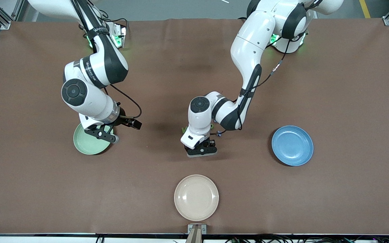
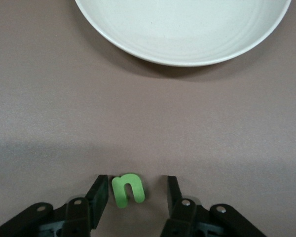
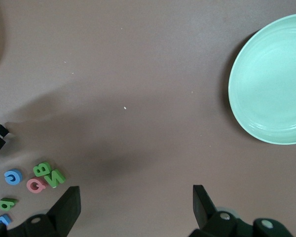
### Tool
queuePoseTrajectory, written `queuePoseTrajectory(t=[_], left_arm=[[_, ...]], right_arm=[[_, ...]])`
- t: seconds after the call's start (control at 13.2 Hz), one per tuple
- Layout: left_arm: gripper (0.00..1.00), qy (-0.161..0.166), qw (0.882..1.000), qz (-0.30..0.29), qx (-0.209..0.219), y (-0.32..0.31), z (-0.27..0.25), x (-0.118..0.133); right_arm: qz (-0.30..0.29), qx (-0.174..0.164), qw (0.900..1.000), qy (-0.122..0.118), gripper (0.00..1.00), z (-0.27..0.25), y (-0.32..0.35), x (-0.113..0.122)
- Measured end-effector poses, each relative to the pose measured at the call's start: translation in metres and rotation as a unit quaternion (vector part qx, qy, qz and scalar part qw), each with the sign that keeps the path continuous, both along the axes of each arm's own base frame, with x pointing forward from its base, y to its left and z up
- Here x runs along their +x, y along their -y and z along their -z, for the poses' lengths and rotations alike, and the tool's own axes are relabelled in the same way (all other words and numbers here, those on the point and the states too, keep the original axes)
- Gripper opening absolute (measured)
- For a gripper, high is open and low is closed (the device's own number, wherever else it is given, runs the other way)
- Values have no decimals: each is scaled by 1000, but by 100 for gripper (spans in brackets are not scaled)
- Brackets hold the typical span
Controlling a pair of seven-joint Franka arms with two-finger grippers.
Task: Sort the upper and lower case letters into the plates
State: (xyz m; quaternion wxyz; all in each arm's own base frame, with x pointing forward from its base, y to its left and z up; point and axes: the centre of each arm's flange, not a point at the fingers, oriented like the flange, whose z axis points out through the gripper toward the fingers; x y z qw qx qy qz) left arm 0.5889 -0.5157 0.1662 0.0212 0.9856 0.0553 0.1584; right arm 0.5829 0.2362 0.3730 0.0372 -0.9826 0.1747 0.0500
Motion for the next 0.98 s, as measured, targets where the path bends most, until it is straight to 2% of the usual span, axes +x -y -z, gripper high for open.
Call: queuePoseTrajectory(t=[0.3,0.38,0.68,0.98], left_arm=[[49,-2,1000,0,8,0,0,-1],[44,-4,1000,0,11,0,0,-1],[41,-5,1000,-2,13,0,0,-1],[37,-10,1000,-10,17,-1,-1,-1]], right_arm=[[0,0,1000,-1,100,1,0,0],[0,-1,1000,-2,100,3,0,0],[-6,-1,1000,-2,100,13,-9,-1],[-15,5,1000,16,100,36,-30,-8]])
